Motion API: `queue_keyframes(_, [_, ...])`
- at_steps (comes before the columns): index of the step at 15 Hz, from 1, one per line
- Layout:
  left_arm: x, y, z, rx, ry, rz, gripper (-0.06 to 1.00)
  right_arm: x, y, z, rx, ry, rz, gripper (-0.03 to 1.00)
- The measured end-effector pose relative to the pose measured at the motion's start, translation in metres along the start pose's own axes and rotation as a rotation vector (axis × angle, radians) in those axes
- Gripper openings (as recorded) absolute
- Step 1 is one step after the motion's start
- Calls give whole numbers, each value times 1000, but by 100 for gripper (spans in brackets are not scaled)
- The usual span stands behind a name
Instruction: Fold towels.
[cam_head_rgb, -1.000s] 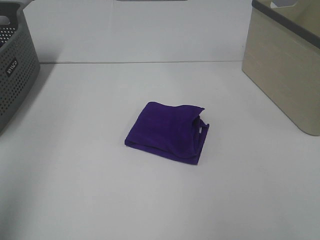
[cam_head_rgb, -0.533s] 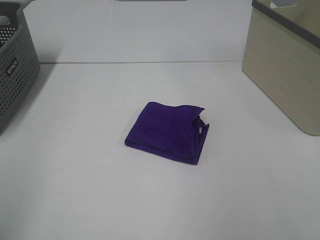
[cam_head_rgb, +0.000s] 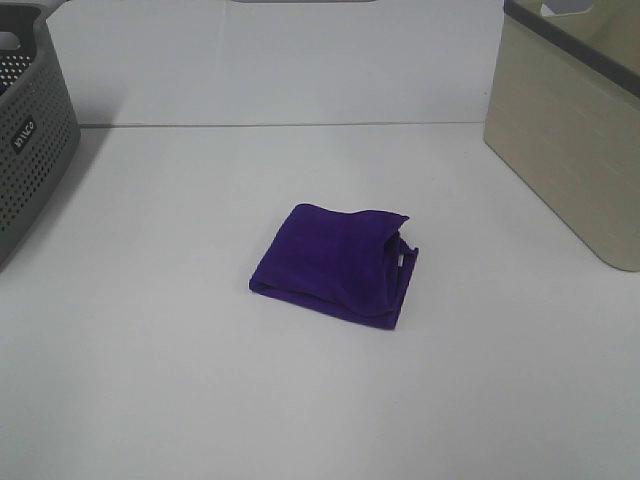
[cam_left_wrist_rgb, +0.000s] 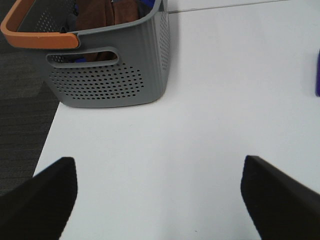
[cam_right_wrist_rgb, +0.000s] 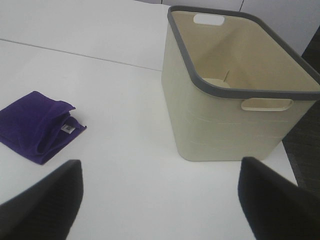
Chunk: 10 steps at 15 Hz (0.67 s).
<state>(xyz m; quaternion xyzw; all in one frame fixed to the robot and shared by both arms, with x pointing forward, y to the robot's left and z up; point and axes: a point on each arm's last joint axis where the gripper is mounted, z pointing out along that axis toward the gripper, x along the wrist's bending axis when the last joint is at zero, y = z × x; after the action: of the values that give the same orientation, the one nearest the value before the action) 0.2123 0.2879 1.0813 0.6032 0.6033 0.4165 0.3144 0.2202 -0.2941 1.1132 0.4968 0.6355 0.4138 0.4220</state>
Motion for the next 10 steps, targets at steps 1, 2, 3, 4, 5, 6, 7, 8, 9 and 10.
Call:
queue_keyframes(1, [0, -2, -2, -7, -15, 6, 81, 2, -8, -7, -2, 0, -2, 83])
queue_keyframes(2, [0, -3, -3, -8, -37, 17, 81, 3, -18, -11, 31, 6, -2, 83])
queue_keyframes(3, [1, -4, -2, -11, -60, 27, 81, 5, -25, -11, 82, 14, 4, 83])
queue_keyframes(4, [1, -6, 0, -3, -84, 37, 81, 5, -30, -8, 126, 21, 10, 83])
queue_keyframes(5, [1, -8, 3, 7, -107, 48, 81, 5, -32, -6, 140, 24, 11, 83])
queue_keyframes(6, [2, -9, 5, 14, -121, 54, 81, 6, -37, -1, 165, 27, 13, 83])
queue_keyframes(7, [2, -13, 9, 31, -146, 66, 81, 6, -43, 7, 185, 30, 18, 83])
queue_keyframes(8, [1, -18, 16, 56, -163, 74, 81, 7, -48, 16, 193, 30, 31, 83])
queue_keyframes(9, [3, -19, 20, 59, -156, 85, 81, 7, -52, 25, 167, 29, 55, 82])
queue_keyframes(10, [3, -19, 20, 50, -149, 87, 81, 7, -51, 26, 155, 29, 59, 82])
